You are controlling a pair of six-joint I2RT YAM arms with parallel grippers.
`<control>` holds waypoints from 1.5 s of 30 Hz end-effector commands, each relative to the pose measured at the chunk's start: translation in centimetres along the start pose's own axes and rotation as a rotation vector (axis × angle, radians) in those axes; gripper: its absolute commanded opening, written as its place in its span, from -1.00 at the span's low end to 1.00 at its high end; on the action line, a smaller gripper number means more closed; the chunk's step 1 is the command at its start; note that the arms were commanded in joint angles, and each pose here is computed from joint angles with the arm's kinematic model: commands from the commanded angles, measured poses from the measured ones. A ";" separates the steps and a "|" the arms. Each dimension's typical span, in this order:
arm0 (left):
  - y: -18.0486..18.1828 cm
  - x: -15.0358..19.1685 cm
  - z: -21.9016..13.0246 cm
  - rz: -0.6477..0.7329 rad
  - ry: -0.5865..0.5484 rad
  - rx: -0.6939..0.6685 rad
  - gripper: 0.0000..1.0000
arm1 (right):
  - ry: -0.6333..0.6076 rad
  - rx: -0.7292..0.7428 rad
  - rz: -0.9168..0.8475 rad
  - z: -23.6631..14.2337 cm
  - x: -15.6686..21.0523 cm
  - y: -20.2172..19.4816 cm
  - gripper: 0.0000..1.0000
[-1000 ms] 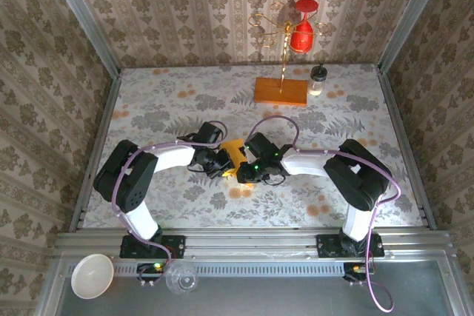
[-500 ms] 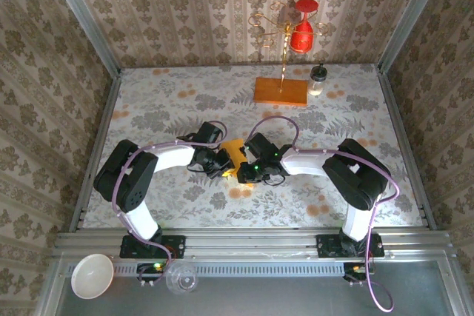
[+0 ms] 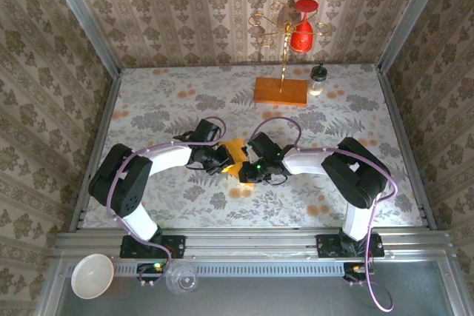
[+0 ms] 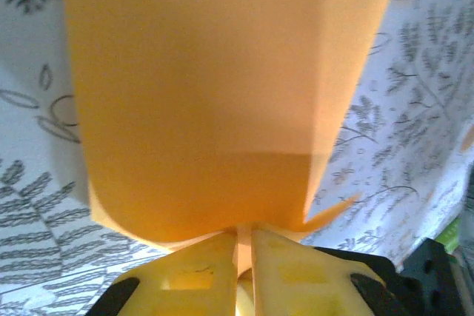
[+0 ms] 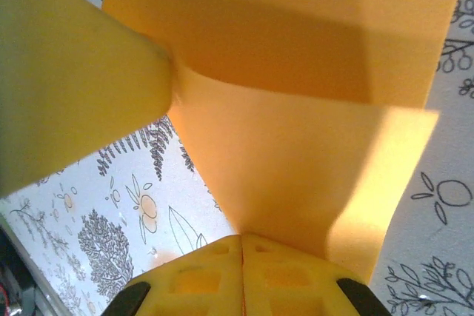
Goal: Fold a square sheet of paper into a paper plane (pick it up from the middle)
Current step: Third fold the triangle at the center of the table.
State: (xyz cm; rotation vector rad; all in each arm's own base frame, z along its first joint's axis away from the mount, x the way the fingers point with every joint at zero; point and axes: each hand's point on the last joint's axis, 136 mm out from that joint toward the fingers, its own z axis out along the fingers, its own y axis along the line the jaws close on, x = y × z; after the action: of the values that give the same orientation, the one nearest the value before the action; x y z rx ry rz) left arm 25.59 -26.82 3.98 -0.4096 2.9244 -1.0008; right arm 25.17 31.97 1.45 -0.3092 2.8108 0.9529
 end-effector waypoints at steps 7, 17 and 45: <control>-1.1 1.7 1.0 0.075 0.027 0.060 -0.74 | 0.094 0.044 0.070 1.3 2.7 -2.7 -0.81; 0.2 2.4 2.0 0.057 0.040 0.030 -0.76 | 0.097 0.040 0.083 1.4 2.8 -2.9 -0.80; 5.0 1.0 2.8 -0.043 0.046 -0.091 -0.81 | 0.025 -0.115 0.029 -0.8 -0.7 1.8 -0.80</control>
State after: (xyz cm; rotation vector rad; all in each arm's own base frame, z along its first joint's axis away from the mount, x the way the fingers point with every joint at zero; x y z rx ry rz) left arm 24.31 -27.27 1.78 -0.3872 2.9483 -1.0864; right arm 25.11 32.28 1.84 -0.2961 2.8025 1.0811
